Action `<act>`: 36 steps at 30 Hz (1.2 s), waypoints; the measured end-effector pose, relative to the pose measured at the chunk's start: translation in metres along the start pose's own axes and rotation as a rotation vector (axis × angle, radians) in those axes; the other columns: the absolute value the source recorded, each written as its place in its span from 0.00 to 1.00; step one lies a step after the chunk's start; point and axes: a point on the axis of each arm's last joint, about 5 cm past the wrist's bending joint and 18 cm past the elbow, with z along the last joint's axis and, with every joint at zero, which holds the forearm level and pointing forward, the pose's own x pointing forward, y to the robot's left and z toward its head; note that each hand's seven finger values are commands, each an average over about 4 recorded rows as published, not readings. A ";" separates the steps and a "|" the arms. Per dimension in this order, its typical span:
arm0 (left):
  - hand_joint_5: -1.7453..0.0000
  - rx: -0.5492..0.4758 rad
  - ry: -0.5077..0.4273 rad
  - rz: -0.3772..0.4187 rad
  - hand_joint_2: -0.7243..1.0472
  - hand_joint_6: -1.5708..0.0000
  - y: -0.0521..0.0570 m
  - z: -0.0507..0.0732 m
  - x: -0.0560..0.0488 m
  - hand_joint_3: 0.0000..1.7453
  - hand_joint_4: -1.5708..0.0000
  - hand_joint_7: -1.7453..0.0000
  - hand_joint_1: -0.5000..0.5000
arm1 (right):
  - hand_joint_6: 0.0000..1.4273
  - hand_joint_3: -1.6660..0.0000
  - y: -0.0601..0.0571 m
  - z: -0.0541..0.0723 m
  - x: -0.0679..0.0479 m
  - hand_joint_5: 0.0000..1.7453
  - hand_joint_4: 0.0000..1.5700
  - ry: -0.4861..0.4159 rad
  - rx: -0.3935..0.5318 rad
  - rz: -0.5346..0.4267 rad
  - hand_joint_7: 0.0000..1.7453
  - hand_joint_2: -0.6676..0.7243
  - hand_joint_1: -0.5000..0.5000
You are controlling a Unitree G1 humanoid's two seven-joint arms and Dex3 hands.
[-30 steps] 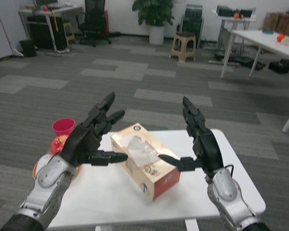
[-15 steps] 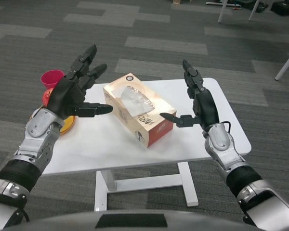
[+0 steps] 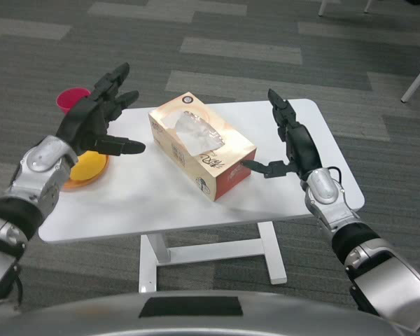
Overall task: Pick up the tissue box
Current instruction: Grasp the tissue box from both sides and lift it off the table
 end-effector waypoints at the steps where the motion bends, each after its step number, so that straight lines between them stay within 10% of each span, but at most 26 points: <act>1: 0.76 0.006 0.017 -0.001 0.80 1.00 0.002 -0.001 0.001 0.05 1.00 1.00 1.00 | 0.00 0.67 0.000 -0.002 0.001 0.00 0.00 0.016 -0.011 0.012 0.05 0.27 0.04; 16: 0.72 0.064 0.150 0.023 0.80 1.00 0.017 -0.004 0.007 0.05 1.00 1.00 1.00 | 0.00 0.71 0.002 -0.016 -0.001 0.00 0.01 0.153 -0.124 0.139 0.06 0.32 0.04; 36: 0.76 0.118 0.205 -0.101 0.80 1.00 -0.001 -0.007 0.021 0.05 1.00 1.00 1.00 | 0.00 0.71 0.012 -0.017 0.016 0.00 0.02 0.262 -0.292 0.266 0.08 0.36 0.04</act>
